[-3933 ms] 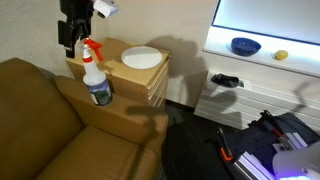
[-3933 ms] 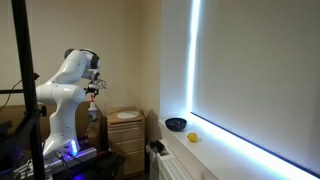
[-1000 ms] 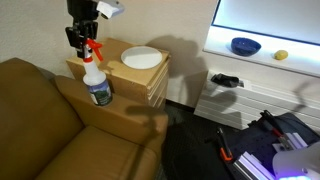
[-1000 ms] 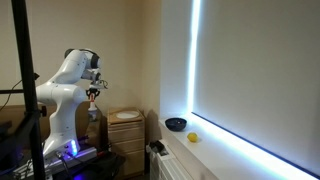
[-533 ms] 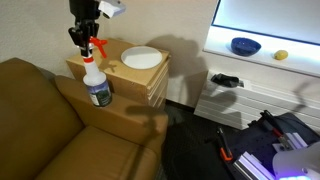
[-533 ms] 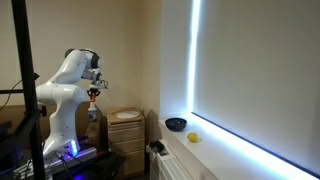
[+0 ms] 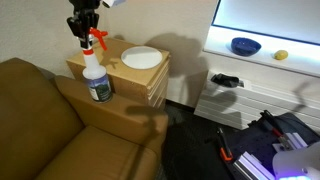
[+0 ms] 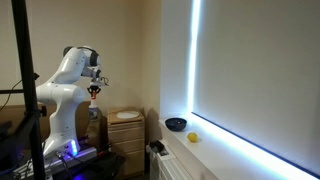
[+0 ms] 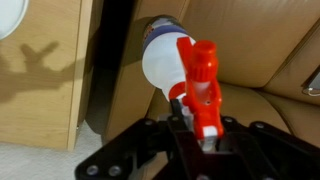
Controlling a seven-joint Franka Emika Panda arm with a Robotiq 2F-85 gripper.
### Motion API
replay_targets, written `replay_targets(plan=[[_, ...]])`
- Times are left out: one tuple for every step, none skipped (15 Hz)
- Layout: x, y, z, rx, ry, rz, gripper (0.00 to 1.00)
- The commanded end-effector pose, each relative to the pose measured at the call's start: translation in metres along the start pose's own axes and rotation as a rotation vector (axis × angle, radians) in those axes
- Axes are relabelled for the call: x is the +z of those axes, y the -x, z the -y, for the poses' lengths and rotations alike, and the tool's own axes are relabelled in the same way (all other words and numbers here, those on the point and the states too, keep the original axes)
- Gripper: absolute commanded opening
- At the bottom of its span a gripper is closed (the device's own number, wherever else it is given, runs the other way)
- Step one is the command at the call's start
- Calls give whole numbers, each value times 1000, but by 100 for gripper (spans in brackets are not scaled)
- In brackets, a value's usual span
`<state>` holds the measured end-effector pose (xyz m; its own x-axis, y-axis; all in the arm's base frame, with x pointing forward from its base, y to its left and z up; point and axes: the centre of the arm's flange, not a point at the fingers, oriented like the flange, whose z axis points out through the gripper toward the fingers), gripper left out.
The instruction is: Move the spray bottle from the arm rest to the table
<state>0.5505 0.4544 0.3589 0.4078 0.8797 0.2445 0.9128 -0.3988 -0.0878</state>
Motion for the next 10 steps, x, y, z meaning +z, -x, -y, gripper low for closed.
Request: replay_targets(plan=[[-82,22,33,25,92,32,7],[-99,25,43,46,115,50,7],[-117,31,53,68,130,67,7],[-134,38,64,110,147,94,7],[-149,49,74,161,168,115,7],[-164,61,83,221,193,126,7],[-178,75,91,277,213,126,7],[-190,89,98,334,229,112,7],[-203,101,108,389,249,102,7],[-213,115,116,438,275,77,7]])
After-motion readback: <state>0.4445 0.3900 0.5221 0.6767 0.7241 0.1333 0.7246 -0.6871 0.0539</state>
